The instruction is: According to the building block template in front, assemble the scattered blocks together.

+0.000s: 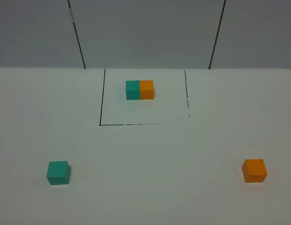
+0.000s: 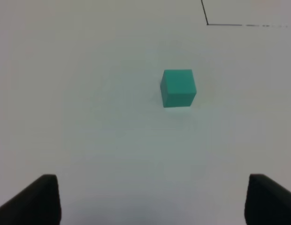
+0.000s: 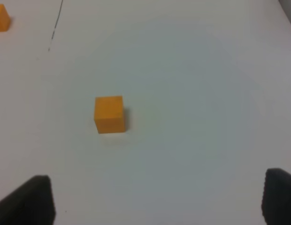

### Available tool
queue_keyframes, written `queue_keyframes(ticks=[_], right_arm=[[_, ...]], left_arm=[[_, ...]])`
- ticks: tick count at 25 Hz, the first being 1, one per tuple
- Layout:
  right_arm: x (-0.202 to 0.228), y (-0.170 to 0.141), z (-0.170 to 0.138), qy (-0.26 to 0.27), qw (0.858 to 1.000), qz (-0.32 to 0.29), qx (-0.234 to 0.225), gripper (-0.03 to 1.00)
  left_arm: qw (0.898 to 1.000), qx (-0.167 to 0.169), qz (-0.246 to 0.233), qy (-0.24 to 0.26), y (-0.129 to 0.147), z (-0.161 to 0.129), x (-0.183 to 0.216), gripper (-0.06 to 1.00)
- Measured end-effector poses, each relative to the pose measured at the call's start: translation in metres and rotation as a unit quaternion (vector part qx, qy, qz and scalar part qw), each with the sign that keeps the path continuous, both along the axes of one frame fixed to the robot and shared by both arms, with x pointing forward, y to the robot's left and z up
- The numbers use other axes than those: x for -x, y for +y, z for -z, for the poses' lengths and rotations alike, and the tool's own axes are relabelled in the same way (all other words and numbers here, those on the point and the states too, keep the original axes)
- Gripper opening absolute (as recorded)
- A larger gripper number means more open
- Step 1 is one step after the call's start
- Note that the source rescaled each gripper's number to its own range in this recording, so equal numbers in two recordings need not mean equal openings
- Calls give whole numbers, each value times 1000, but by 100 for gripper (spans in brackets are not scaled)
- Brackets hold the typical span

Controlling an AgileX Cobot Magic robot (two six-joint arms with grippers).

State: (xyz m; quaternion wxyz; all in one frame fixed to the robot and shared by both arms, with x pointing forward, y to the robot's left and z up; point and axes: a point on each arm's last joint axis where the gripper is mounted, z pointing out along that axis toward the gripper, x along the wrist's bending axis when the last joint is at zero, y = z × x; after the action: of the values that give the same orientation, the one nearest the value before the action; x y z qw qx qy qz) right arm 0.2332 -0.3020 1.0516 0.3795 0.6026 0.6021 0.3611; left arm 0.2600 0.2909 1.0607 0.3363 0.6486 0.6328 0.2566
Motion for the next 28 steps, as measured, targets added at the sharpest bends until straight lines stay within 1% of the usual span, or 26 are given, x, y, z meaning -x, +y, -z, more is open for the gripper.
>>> queue_keyframes(ticks=[5, 8, 11, 14, 16, 19, 23, 26, 28], right_arm=[[0, 0, 0, 0, 1000, 0, 0, 76], [0, 0, 0, 0, 1000, 0, 0, 76], [0, 0, 0, 0, 1000, 0, 0, 76], [0, 0, 0, 0, 1000, 0, 0, 76], [0, 0, 0, 0, 1000, 0, 0, 76], [0, 0, 0, 0, 1000, 0, 0, 76], [0, 0, 0, 0, 1000, 0, 0, 76], [0, 0, 0, 0, 1000, 0, 0, 76], [0, 0, 0, 0, 1000, 0, 0, 76]], left_arm=[[998, 3, -3, 68, 1, -21, -49, 68], [993, 11, -1, 117, 0, -30, -85, 68], [983, 24, 4, 184, -3, -35, -123, 68], [968, 40, 7, 248, -5, -29, -162, 68], [960, 50, 8, 275, -7, -26, -183, 68], [951, 53, 10, 305, -7, -19, -208, 68], [940, 35, 31, 338, -19, -4, -231, 68], [933, 6, 41, 358, -35, 12, -244, 68], [928, -13, 32, 371, -44, 25, -251, 68]])
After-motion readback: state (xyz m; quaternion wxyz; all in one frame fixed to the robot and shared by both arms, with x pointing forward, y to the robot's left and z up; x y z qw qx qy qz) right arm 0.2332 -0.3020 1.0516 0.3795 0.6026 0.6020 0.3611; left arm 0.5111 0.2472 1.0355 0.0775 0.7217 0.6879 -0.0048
